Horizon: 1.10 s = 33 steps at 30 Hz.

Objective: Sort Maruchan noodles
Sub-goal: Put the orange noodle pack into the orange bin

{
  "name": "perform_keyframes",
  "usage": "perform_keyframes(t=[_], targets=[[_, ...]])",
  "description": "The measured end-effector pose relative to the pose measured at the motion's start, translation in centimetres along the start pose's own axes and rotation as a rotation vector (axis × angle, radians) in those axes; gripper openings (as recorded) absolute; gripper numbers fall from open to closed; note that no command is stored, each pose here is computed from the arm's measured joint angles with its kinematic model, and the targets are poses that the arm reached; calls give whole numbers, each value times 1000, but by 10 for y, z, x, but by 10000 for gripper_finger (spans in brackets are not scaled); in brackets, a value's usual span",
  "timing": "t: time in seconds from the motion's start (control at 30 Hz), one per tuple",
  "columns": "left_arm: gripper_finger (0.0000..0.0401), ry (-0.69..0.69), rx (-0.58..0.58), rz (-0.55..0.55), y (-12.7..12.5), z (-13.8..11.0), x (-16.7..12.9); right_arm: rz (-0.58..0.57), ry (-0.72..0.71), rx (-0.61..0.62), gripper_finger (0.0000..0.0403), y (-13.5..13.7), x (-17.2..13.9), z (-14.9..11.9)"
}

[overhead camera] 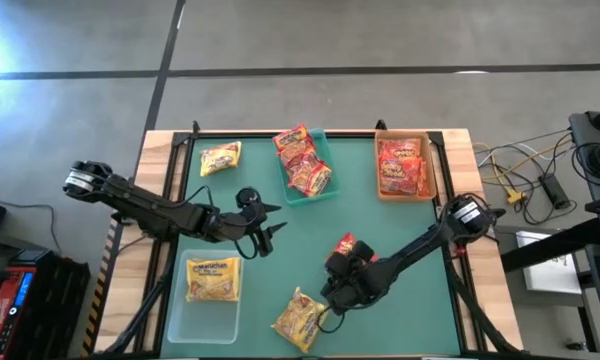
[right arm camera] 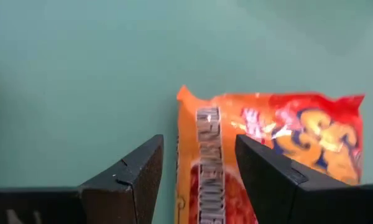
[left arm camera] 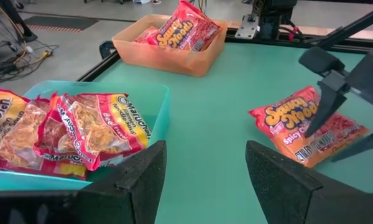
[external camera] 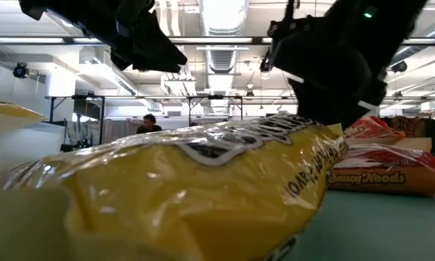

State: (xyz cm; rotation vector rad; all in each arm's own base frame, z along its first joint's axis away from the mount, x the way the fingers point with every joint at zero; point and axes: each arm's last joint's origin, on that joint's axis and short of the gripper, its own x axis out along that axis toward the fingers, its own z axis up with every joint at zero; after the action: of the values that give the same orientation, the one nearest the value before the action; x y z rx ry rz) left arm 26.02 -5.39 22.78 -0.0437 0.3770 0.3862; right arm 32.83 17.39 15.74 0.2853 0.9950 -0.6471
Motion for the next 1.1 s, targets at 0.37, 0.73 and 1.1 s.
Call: perform_keyframes(t=[0.37,0.73,1.1], targets=[[204,113,-36,-225,-10,-11,7,-210,180,-152,192,-20,-36,20],[204,244,-11,-366,-35,-32,40,-202,441,-237,192,-24,-41,-7],[204,273,1,-357,-44,-31,52,-97,379,-188,192,-10,-26,-23]])
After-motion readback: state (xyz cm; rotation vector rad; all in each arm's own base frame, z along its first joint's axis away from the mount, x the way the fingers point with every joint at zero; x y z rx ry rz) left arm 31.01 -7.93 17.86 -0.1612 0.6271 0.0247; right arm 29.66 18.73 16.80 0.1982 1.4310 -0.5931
